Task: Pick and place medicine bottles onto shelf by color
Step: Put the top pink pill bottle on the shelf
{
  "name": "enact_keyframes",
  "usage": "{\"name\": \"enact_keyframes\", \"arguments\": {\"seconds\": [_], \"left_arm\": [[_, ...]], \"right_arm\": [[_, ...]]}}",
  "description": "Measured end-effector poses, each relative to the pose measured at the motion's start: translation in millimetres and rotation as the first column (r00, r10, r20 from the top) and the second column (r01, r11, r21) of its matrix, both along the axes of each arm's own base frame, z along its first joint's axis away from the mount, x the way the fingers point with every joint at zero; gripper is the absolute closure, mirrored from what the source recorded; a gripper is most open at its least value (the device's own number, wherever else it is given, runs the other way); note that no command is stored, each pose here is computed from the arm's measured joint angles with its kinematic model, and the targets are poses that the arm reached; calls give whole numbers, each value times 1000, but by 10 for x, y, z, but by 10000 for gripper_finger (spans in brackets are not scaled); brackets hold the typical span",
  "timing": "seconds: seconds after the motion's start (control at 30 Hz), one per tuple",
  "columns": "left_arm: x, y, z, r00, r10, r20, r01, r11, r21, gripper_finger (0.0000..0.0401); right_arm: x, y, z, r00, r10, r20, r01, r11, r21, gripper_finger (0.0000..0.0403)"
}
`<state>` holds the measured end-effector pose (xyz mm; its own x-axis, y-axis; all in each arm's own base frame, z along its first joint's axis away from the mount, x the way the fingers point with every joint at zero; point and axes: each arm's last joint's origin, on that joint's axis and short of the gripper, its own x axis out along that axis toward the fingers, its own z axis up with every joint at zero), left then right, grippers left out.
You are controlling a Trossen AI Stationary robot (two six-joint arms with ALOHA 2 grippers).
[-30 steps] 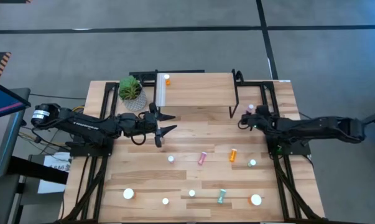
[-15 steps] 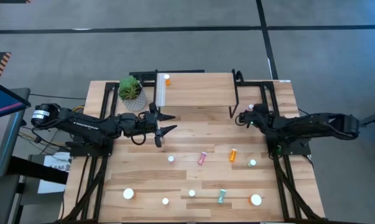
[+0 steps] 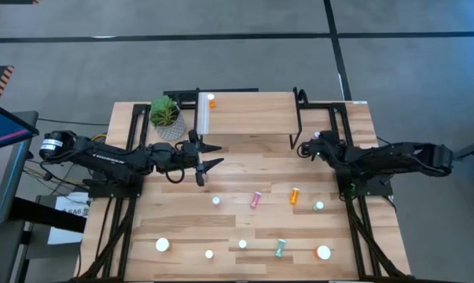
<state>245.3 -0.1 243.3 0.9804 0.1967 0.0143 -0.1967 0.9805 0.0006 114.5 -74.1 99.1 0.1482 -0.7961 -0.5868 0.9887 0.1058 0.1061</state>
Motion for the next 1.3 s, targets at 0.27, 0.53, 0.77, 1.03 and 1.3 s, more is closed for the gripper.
{"name": "enact_keyframes", "arguments": {"seconds": [0.27,0.53,0.77,1.03,1.3], "left_arm": [[0,0,0,1000,0,1,0,1000,-7,227],[0,0,-3,1000,0,-1,0,1000,-8,227],[0,0,-13,1000,0,-8,0,1000,-28,227],[-2,7,-35,999,23,-27,-24,998,-49,227],[-3,9,-54,998,32,-45,-35,998,-49,227]], "right_arm": [[-1,0,0,1000,4,-7,-4,1000,-2,269],[5,2,5,1000,12,-1,-12,1000,0,297],[91,50,54,997,75,32,-75,997,9,298],[245,66,269,991,130,-36,-129,991,37,299],[323,32,626,981,125,-148,-119,992,53,299]]}}
